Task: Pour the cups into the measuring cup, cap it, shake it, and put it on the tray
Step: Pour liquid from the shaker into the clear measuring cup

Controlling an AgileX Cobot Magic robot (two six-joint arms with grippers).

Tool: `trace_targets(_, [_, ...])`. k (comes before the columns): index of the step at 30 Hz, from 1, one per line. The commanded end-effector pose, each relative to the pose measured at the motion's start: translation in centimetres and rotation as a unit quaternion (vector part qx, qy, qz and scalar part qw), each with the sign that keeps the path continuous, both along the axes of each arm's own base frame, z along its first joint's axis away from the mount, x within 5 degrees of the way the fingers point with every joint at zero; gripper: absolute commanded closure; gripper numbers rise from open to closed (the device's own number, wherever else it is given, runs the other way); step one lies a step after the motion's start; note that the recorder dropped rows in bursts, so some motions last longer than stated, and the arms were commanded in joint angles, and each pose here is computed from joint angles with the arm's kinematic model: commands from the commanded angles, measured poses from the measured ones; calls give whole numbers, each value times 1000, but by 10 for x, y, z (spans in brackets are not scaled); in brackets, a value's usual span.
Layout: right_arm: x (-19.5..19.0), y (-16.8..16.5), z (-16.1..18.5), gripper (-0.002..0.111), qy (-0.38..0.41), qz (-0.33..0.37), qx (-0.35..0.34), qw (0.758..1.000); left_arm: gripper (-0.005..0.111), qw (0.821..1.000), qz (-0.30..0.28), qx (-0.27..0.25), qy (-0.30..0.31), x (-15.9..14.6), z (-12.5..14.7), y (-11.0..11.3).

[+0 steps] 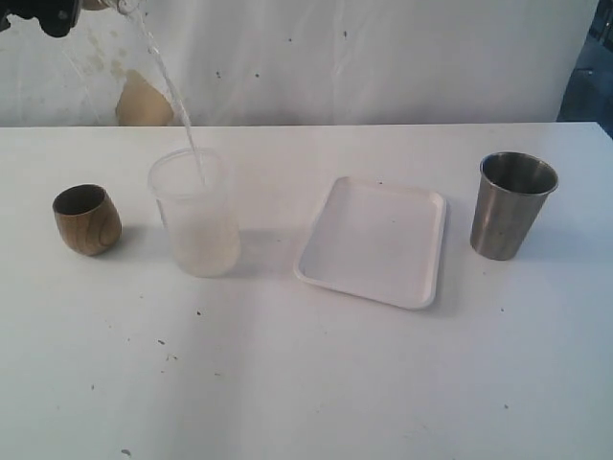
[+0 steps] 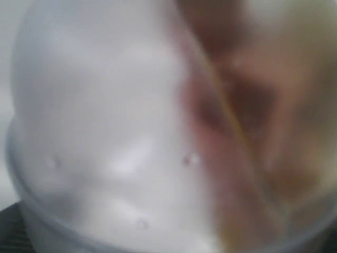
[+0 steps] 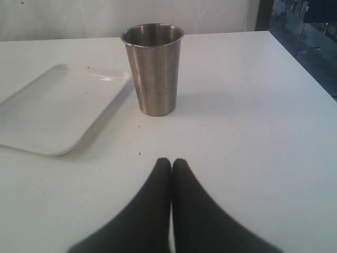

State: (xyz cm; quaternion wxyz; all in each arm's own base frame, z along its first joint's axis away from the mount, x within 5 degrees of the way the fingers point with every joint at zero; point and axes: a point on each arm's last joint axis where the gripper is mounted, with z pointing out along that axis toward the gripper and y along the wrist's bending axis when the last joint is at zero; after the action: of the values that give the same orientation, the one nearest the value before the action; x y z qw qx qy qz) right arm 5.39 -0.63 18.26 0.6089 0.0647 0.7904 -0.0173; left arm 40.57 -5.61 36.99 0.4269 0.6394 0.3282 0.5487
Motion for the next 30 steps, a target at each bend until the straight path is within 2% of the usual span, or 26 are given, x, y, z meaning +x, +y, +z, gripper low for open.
trace_targets(1, [0,0,0,108,-1,0,-3,1000,107,998,-7,-24,-52,-6,31,0])
trace_targets(9, [0,0,0,108,-1,0,-3,1000,107,998,-6,-27,-60,-6,38,1])
trace_targets(17, [0,0,0,108,-1,0,-3,1000,107,997,17,-25,-65,-4,38,20])
trace_targets(30, [0,0,0,108,-1,0,-3,1000,107,996,10,-22,-87,-10,48,19])
